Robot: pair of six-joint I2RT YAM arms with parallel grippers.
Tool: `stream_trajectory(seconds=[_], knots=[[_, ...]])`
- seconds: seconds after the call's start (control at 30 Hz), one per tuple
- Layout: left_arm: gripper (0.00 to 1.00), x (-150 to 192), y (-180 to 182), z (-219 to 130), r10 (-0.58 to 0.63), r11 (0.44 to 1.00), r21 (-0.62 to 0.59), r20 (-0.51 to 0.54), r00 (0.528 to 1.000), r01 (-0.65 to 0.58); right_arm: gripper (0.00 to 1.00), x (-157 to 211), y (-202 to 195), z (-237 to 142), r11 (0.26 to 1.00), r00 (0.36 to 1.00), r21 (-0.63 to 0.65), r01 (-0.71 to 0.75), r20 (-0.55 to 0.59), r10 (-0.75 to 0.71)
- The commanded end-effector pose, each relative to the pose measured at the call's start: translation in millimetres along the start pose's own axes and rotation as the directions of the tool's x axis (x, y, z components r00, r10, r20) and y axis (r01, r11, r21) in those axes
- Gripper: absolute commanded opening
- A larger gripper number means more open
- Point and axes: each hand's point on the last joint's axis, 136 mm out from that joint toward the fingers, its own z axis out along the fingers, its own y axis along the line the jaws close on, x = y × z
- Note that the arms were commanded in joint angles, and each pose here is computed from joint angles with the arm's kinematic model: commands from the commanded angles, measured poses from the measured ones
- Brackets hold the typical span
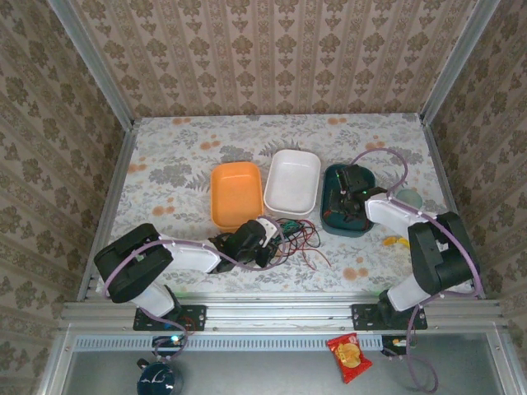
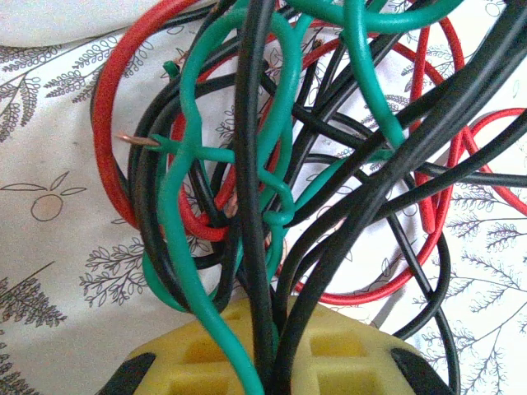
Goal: Untangle the cables
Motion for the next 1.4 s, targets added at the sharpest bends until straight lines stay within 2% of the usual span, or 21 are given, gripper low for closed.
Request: stream_trajectory(seconds=[0.0, 0.03, 0.13, 0.27, 0.4, 0.5, 0.6, 0.73, 0.87, 0.97, 1.13, 1.37], knots=[[0.1, 39, 10, 4, -0.007, 0.999, -0.038, -0.137, 0.991, 0.002, 0.28, -9, -3, -7, 1.0, 0.999, 0.005, -0.023, 0.045, 0.023], [0.1, 39, 10, 4, -0.006, 0.999, -0.038, -0.137, 0.991, 0.001, 0.37, -14, -4, -12, 1.0, 0.997, 0.013, -0.022, 0.069, 0.021], [0.1, 39, 10, 4, -0.007, 0.999, -0.038, -0.136, 0.991, 0.002, 0.49, -27, -12, -29, 0.999, 0.99, 0.044, -0.029, 0.14, 0.023], [0.1, 39, 9, 4, -0.006, 0.999, -0.036, -0.134, 0.991, 0.001, 0.54, -42, -16, -57, 0.998, 0.972, 0.043, -0.039, 0.233, 0.028], [0.1, 39, 10, 4, -0.007, 0.999, -0.037, -0.133, 0.991, 0.002, 0.56, -36, -5, -76, 1.0, 0.969, -0.028, -0.009, 0.248, 0.015], [0.1, 39, 10, 5, -0.008, 0.999, -0.035, -0.127, 0.992, 0.004, 0.56, -6, 33, -88, 0.973, 0.975, -0.194, 0.124, 0.208, -0.083], [0.1, 38, 10, 5, -0.011, 0.999, -0.032, -0.123, 0.992, 0.007, 0.56, 46, 71, -101, 0.889, 0.962, -0.369, 0.269, 0.138, -0.234], [0.1, 39, 10, 6, -0.012, 1.0, -0.03, -0.126, 0.992, 0.008, 0.55, 109, 84, -109, 0.807, 0.927, -0.478, 0.347, 0.042, -0.374], [0.1, 38, 10, 7, -0.012, 1.0, -0.027, -0.128, 0.992, 0.009, 0.5, 124, 89, -109, 0.784, 0.888, -0.451, 0.426, 0.042, -0.458], [0.1, 39, 10, 7, -0.014, 1.0, -0.026, -0.132, 0.991, 0.01, 0.44, 138, 95, -108, 0.759, 0.864, -0.478, 0.441, -0.003, -0.504], [0.1, 40, 10, 6, -0.017, 1.0, -0.025, -0.13, 0.991, 0.014, 0.43, 180, 99, -102, 0.715, 0.778, -0.5, 0.488, -0.122, -0.616], [0.1, 41, 11, 5, -0.016, 1.0, -0.028, -0.13, 0.991, 0.013, 0.43, 182, 93, -78, 0.766, 0.767, -0.434, 0.475, -0.223, -0.602]])
